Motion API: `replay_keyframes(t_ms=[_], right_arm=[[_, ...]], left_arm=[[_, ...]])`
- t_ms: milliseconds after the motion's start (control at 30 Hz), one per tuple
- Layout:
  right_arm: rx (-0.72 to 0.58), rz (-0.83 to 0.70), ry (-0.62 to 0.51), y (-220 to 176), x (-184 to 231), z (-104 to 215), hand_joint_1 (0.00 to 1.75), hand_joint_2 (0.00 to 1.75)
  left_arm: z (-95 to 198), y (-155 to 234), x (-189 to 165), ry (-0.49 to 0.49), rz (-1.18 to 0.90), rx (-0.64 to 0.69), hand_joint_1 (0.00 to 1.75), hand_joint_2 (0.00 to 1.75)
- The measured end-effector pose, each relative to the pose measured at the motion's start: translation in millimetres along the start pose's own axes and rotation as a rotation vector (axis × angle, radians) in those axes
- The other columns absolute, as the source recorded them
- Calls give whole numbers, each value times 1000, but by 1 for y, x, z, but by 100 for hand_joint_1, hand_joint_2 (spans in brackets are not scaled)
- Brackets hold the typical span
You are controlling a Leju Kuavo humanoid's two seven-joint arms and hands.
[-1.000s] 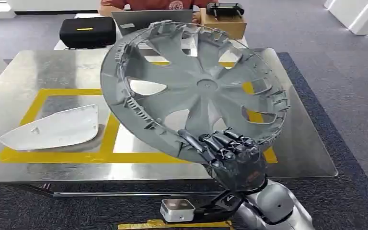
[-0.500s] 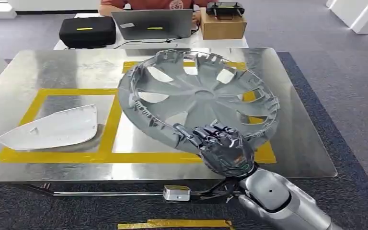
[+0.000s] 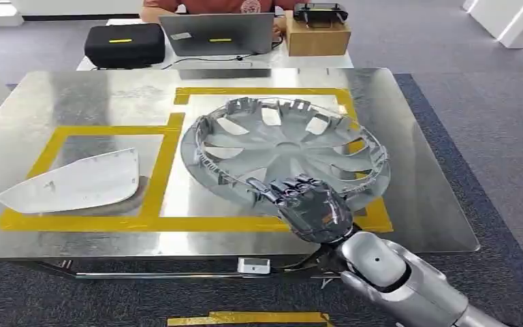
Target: Take the parts from the cabinet and place them on the table.
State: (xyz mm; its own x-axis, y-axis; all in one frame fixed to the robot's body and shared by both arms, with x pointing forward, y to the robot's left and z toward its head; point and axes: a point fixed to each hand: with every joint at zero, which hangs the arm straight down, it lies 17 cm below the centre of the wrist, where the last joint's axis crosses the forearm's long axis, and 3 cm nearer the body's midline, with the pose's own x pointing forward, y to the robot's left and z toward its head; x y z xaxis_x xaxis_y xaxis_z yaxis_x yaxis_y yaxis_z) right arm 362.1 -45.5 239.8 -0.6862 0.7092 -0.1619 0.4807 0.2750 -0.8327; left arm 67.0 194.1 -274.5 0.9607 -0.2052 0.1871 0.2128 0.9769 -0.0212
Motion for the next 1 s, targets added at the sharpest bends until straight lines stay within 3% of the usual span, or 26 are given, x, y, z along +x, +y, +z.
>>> replay_keyframes(t_ms=[267, 933, 967, 1000], right_arm=[[169, 14, 33, 59, -11, 28, 175, 175], [269, 19, 70, 92, -13, 58, 175, 175], [268, 18, 66, 92, -12, 59, 0, 0], [259, 20, 59, 91, -10, 59, 0, 0]], left_arm=[[0, 3, -1, 2, -8, 4, 0, 0], [0, 7, -4, 8, -22, 9, 0, 0], [0, 7, -4, 11, -26, 9, 0, 175], [0, 7, -5, 13, -30, 10, 0, 175]])
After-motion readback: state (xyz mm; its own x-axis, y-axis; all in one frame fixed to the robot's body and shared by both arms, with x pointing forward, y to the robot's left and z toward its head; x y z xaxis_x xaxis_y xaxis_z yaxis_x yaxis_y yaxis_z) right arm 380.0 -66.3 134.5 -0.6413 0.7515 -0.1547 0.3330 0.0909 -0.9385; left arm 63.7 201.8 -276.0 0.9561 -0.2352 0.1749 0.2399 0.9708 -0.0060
